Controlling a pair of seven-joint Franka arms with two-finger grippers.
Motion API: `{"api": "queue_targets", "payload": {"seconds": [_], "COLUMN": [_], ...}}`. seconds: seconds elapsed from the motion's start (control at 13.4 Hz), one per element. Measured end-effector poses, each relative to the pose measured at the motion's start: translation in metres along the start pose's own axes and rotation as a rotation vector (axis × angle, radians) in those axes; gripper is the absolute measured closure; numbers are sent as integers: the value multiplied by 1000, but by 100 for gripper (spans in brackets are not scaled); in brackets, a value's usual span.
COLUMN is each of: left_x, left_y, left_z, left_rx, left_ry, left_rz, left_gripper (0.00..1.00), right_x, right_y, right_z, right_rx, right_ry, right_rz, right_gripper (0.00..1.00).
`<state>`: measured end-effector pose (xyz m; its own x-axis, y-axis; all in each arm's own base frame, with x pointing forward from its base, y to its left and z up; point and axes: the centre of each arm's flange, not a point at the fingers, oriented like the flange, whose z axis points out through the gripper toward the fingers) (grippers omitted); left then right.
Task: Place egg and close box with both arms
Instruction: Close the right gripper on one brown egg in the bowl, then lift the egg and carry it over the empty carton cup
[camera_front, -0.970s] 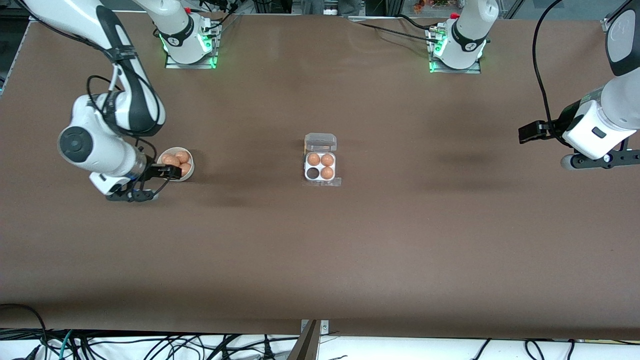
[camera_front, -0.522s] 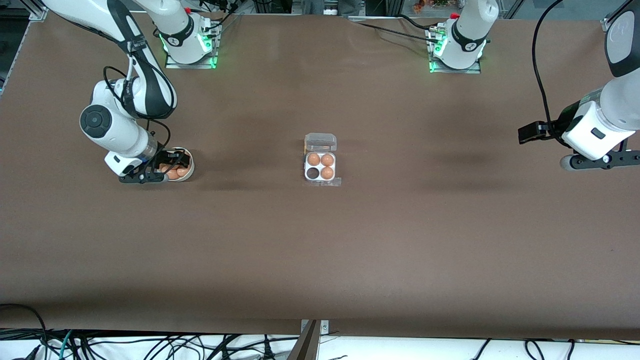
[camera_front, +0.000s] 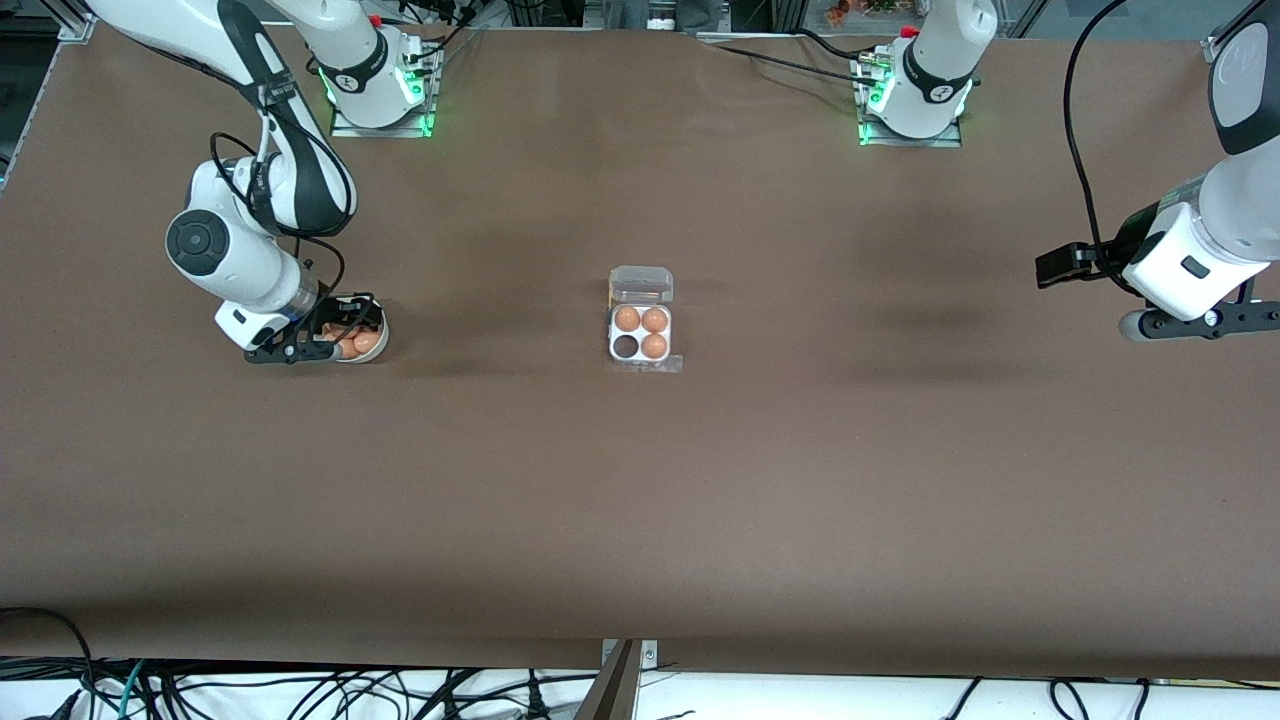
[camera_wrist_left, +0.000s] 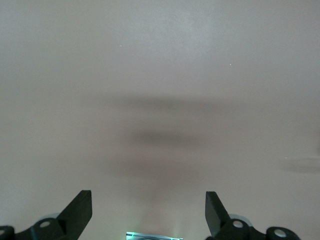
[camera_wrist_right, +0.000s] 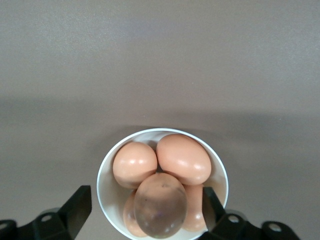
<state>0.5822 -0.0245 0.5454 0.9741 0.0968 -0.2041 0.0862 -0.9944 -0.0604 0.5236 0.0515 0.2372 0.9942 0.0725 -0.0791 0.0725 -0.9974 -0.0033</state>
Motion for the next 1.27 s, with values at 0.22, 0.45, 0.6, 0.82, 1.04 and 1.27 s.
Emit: {"api": "queue_targets", "payload": {"seconds": [0.22, 0.45, 0.6, 0.82, 1.04, 1.27], "left_x": [0, 0, 0, 0, 0, 0], "left_y": [0, 0, 0, 0, 0, 0], "left_z": [0, 0, 0, 0, 0, 0], "left_rx": [0, 0, 0, 0, 0, 0], "left_ry": [0, 0, 0, 0, 0, 0], "left_rz": [0, 0, 0, 0, 0, 0], "left_gripper": [0, 0, 0, 0, 0, 0], "right_x": [0, 0, 0, 1, 2, 8], "right_y": [1, 2, 3, 3, 3, 2], "right_z": [2, 5, 5, 5, 3, -4], "right_rx": [0, 0, -1, -1, 0, 0], "right_ry": [-3, -3, -2, -2, 4, 18], "right_rz": [1, 3, 3, 0, -1, -4], "right_gripper": [44, 52, 52, 52, 52, 52]}}
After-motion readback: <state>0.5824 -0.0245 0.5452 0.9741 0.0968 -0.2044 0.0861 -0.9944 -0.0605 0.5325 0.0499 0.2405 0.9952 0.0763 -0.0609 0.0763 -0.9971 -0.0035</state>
